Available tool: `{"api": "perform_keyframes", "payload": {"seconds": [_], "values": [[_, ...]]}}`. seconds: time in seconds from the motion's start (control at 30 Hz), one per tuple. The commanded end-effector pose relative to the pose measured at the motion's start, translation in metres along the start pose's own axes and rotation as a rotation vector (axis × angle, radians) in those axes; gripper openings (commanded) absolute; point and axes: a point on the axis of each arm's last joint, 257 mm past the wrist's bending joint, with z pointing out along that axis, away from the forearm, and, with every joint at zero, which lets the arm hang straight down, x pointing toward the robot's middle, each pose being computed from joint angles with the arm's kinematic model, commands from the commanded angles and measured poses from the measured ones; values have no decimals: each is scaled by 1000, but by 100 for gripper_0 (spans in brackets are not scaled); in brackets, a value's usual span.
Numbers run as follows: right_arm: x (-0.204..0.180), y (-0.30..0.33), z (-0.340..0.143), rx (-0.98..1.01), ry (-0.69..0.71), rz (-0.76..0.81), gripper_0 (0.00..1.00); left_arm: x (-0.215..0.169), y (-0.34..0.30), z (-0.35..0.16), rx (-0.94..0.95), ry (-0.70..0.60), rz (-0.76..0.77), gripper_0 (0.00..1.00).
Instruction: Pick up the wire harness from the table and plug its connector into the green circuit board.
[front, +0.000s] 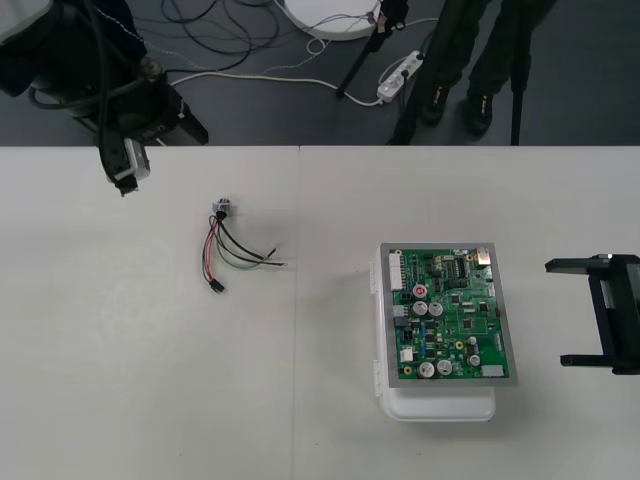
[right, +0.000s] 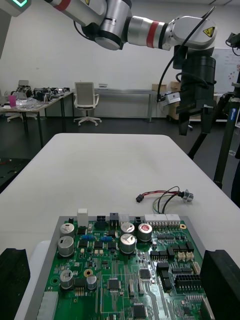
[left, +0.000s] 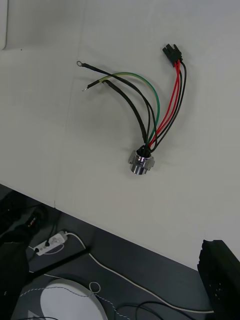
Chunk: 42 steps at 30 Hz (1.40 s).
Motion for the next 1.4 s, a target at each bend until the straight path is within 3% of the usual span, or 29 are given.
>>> {"api": "perform_keyframes", "payload": {"seconds": [0.03,0.53,1.4], "values": [[0,-14,-1,17,-12,-51,100,27,28,-5,-4,82,177,100],[-13,-40,4,28,-40,43,100,47,19,24,61,157,241,100],[-16,-39,9,-24,-43,9,100,36,21,92,134,118,245,100]]}}
